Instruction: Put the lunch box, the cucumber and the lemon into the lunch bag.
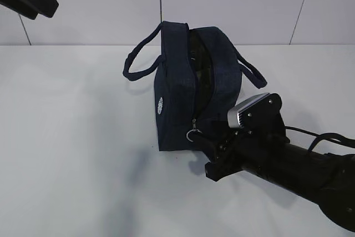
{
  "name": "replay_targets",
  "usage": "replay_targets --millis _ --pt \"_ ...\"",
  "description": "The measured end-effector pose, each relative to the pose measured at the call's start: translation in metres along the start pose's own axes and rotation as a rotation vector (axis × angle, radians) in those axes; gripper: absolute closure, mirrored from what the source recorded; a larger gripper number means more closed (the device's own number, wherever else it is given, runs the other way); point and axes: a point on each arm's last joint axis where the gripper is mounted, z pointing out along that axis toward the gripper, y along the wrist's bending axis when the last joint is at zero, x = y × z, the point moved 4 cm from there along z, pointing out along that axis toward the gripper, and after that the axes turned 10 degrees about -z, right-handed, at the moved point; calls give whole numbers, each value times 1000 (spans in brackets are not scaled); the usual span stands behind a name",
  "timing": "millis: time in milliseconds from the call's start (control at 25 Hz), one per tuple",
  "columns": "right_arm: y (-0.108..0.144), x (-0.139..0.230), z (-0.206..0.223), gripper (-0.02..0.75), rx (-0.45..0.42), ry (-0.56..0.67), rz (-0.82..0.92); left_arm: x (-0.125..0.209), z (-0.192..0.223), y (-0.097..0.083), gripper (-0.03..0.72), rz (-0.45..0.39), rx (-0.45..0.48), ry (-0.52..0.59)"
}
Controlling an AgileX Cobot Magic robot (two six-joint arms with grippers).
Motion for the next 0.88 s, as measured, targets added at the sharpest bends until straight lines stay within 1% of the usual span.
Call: replay_targets --millis 240,360,480,680,880 --pt "0 -1 2 331 -5 3 -17 0 0 0 463 0 0 0" --pt "2 -4 4 331 -36 -6 -78 0 0 0 463 0 0 0" --pt "2 -3 5 331 -53 5 -104 0 0 0 463 1 -2 0" --pt "-7 -3 8 331 -34 24 -131 0 0 2 463 4 -12 -1" --pt "-10 1 13 331 -34 86 -151 0 0 2 462 5 -14 -2"
